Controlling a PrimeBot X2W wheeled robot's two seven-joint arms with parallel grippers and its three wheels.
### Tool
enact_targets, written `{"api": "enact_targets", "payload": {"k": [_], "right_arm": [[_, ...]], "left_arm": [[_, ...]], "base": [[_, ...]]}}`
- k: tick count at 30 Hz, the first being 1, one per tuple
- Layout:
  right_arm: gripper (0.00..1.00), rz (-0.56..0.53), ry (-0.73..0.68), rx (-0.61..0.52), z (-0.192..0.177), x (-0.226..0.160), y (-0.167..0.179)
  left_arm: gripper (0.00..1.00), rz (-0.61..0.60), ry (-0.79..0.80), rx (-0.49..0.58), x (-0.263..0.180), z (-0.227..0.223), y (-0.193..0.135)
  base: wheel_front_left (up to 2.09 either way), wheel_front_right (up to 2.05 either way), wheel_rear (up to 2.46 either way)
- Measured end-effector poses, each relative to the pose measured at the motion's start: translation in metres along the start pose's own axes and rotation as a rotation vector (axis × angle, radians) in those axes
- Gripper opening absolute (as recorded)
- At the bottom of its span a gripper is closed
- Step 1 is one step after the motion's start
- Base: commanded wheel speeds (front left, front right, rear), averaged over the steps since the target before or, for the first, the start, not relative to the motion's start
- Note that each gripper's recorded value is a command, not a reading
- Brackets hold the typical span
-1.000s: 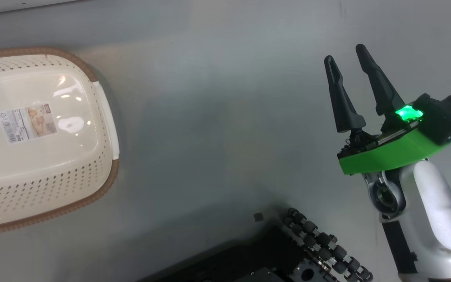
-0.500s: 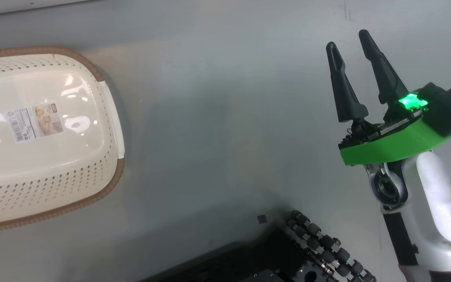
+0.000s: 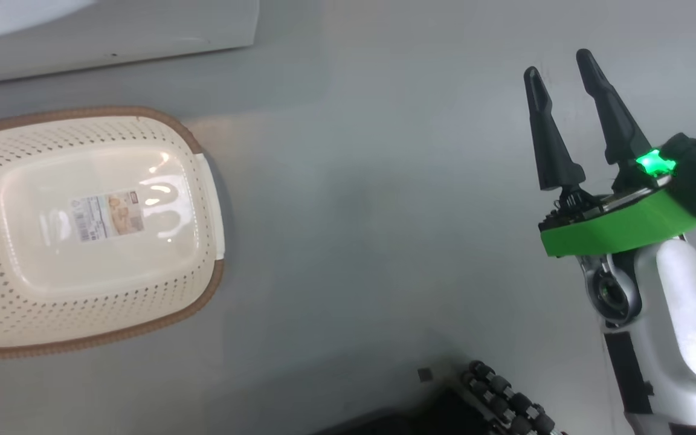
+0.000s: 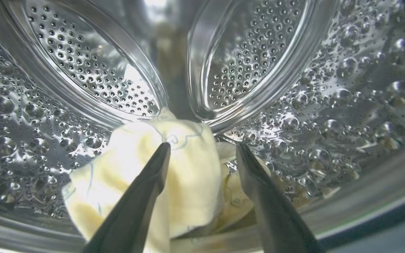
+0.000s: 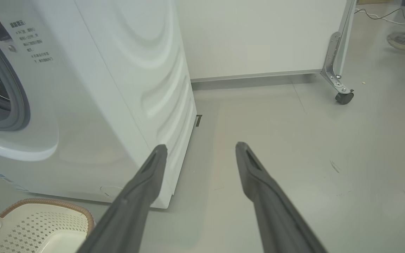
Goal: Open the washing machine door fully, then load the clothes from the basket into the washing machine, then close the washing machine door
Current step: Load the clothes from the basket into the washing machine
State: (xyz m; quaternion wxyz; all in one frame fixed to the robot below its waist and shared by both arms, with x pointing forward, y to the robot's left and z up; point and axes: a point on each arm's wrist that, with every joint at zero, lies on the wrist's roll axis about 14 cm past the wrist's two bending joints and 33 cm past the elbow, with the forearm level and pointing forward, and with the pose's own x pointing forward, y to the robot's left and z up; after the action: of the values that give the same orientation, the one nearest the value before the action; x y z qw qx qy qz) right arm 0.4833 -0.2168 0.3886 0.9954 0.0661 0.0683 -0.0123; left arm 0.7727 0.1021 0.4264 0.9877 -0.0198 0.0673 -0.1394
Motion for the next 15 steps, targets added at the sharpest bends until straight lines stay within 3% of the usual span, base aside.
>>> {"api": "enact_targets", "payload": {"k": [5,15], "right_arm": [[1.00,-0.003,-0.034,-0.025,0.020,-0.016,0.002],[1.00,0.049,-0.111,-0.008,0.059,-0.049,0.025]], "left_arm": [[1.00,-0.082,0.024,0.029,-0.040,0.001,-0.025],[1.00,-0.136,-0.020,-0.024,-0.135,0.033,-0.042]], "base": [[0.00,0.00,0.00],[0.00,0.00,0.00]]}}
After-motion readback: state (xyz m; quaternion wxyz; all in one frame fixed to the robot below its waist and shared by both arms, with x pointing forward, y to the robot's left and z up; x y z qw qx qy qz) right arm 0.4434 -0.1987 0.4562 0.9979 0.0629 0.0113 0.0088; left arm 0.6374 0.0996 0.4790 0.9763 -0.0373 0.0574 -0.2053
